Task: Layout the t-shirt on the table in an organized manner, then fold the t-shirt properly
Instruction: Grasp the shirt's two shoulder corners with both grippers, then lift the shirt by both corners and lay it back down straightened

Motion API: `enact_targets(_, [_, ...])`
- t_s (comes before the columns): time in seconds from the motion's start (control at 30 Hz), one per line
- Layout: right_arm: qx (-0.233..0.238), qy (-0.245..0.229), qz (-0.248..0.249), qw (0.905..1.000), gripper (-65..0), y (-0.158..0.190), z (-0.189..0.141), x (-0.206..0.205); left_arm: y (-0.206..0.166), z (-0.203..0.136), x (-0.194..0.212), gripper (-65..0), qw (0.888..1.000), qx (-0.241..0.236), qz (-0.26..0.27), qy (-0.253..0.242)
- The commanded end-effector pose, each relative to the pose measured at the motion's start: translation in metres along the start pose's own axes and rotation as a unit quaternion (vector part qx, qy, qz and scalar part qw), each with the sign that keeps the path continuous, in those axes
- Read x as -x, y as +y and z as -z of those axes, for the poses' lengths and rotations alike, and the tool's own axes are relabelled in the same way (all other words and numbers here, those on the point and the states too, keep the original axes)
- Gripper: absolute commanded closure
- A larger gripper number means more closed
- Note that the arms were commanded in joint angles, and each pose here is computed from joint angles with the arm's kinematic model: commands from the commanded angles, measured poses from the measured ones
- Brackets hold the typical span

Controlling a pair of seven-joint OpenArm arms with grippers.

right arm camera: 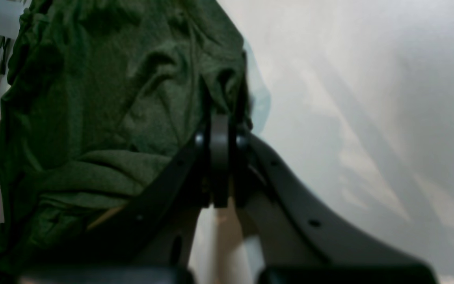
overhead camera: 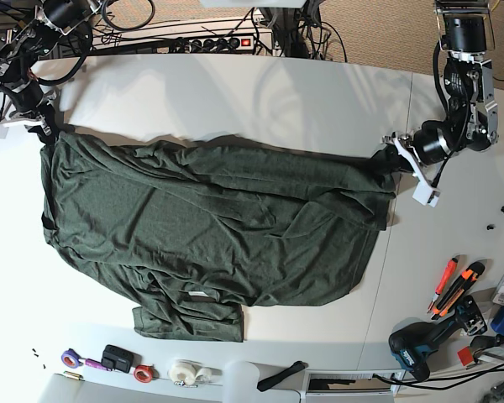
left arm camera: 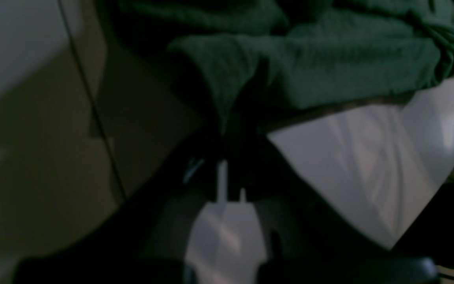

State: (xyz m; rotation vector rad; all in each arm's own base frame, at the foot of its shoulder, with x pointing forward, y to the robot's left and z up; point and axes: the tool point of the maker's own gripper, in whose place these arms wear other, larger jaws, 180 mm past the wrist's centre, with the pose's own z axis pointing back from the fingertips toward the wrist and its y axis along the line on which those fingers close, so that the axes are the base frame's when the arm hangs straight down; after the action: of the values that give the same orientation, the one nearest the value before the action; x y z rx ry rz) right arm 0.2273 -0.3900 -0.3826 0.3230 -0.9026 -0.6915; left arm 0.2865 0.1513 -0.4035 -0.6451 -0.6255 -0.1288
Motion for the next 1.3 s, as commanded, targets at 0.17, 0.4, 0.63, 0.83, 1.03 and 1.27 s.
enact_targets(0.17, [-0.004,-0.008,-0.037,0.9993,0.0,0.001,-0.01,-0.029,0.001,-0.009,-0.008,0.0,1.0,0.003,0.023,0.005])
enact_targets(0.4, [0.03,0.004,-0.098,0.9948,0.0,-0.018,-0.036,-0.064,-0.001,-0.033,0.005,0.0,0.999,0.04,-0.005,-0.005])
enact_targets(0.63, [0.038,0.008,-0.122,0.9918,0.0,-0.024,-0.053,-0.082,-0.006,-0.061,0.034,0.0,0.998,0.052,-0.03,-0.013])
enact_targets(0.83, [0.037,0.021,-0.125,0.9912,0.0,-0.024,-0.054,-0.078,-0.015,-0.068,0.047,0.0,0.999,0.051,-0.017,0.005])
enact_targets(1.03, [0.034,0.043,-0.138,0.9889,0.0,-0.029,-0.062,-0.069,-0.023,-0.075,0.072,0.0,0.998,0.051,-0.018,0.039])
enact_targets(1.27, [0.046,0.064,-0.148,0.9858,0.0,-0.038,-0.072,-0.066,-0.026,-0.084,0.099,0.0,0.996,0.052,-0.019,0.07])
